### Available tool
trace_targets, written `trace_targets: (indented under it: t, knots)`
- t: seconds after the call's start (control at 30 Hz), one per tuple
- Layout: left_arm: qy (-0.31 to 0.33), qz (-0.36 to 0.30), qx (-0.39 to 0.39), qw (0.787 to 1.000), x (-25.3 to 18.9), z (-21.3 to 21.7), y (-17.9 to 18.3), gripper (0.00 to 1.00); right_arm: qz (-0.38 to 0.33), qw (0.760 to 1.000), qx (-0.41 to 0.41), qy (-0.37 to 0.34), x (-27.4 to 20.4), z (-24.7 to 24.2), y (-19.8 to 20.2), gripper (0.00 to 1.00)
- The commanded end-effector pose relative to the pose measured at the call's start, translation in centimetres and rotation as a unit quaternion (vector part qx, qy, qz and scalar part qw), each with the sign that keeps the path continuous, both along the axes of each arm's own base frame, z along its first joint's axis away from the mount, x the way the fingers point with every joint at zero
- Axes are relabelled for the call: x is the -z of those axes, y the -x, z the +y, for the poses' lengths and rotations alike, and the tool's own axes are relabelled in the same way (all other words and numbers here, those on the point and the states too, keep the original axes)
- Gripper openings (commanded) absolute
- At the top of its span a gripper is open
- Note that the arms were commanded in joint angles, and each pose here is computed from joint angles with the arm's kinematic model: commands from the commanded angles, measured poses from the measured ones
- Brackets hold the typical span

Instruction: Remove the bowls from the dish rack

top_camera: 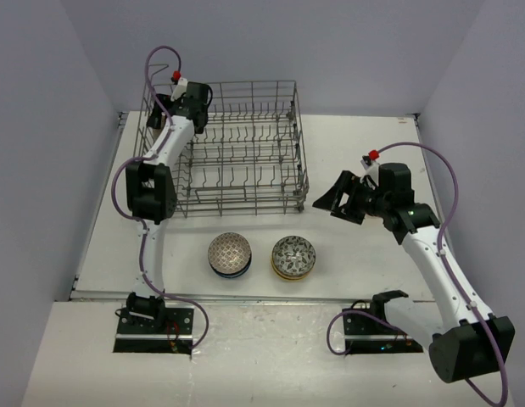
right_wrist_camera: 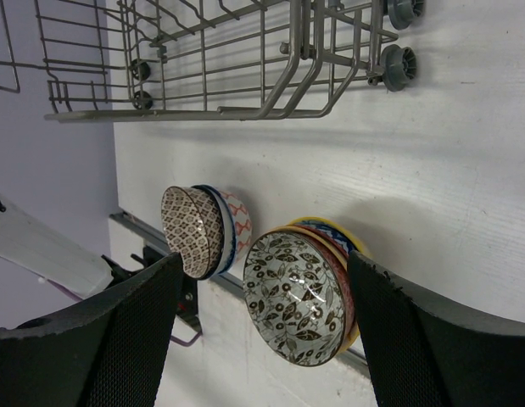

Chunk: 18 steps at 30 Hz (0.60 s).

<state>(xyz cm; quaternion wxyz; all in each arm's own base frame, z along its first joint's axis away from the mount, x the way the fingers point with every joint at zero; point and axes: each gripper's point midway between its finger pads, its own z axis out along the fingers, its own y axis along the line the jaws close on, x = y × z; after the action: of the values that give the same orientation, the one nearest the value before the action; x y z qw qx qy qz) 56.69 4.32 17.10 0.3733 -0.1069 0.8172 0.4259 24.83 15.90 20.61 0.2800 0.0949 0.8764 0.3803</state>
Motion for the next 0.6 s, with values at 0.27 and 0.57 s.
trace_targets:
  t: [0.27, 0.57]
  knots:
    - [-0.016, -0.009, -0.021, 1.0, -2.6, 1.6, 1.5, 0.49, -0.018, 1.0, -0.011, -0.015, -1.0, 0.5, 0.2, 0.79]
    - [0.007, 0.017, -0.024, 1.0, 0.5, 1.4, 2.2, 0.4, -0.017, 1.0, -0.017, -0.013, -0.9, 0.5, 0.2, 0.78]
